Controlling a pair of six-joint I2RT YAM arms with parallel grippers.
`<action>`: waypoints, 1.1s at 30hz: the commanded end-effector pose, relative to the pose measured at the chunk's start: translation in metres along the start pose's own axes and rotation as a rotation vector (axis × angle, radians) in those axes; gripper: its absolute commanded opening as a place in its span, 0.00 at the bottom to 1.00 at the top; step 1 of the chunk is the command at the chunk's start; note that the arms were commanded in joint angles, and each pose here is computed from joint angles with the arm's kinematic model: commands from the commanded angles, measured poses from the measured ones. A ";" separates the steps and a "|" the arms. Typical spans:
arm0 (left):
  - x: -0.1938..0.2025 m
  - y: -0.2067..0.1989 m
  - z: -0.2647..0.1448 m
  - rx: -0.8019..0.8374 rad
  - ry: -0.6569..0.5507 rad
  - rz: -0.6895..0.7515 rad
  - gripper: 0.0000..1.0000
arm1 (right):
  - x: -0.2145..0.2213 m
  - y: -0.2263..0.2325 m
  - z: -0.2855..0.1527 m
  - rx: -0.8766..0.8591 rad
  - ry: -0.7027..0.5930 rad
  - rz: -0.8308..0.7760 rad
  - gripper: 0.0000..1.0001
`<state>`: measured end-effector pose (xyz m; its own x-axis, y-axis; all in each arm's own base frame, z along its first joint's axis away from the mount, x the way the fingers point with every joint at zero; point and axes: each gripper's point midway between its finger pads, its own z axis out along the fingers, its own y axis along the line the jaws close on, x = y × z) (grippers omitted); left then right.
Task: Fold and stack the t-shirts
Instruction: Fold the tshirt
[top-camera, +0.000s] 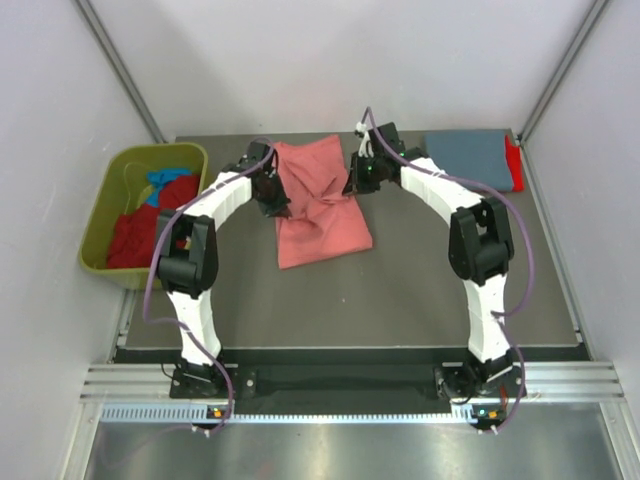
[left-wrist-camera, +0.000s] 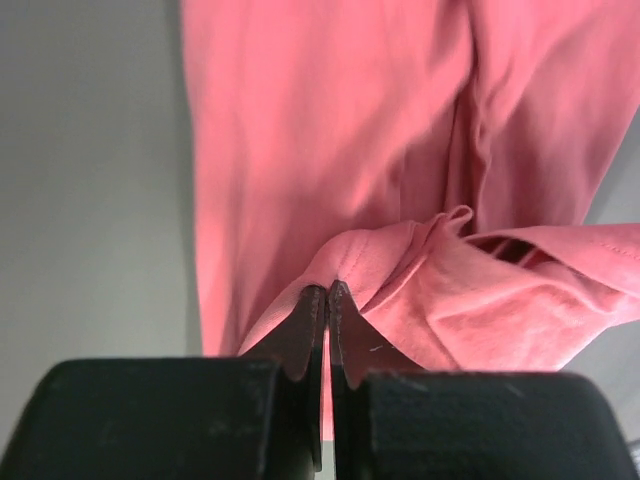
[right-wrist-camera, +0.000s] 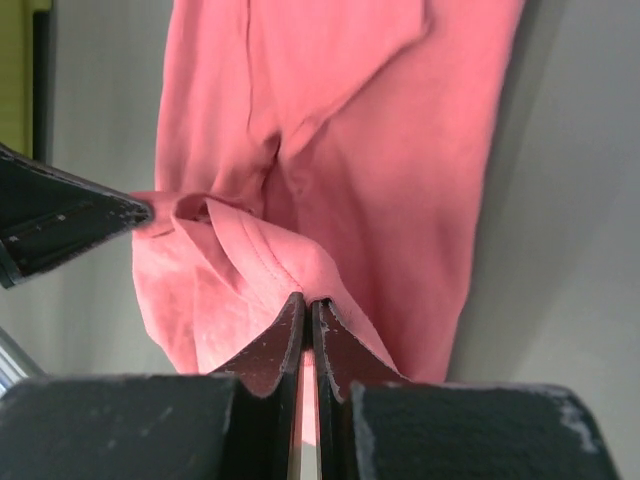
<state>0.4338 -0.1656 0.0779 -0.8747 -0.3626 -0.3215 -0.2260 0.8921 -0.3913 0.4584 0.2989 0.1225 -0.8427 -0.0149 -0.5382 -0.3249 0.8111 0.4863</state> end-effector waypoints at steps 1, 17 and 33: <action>-0.031 0.004 -0.003 0.016 -0.052 -0.014 0.00 | -0.026 0.001 0.000 -0.056 -0.028 -0.018 0.00; -0.078 0.031 0.023 0.043 -0.099 -0.107 0.00 | -0.047 -0.030 0.039 -0.109 -0.068 0.007 0.02; -0.108 0.031 -0.038 -0.004 -0.256 0.000 0.21 | -0.083 -0.027 -0.001 -0.087 -0.186 -0.017 0.31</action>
<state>0.5122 -0.0934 0.0903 -0.7787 -0.4414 -0.4459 -0.2731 0.8783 -0.3925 0.5340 0.2858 0.1048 -0.8123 0.0553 -0.5807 -0.3432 0.7597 0.5524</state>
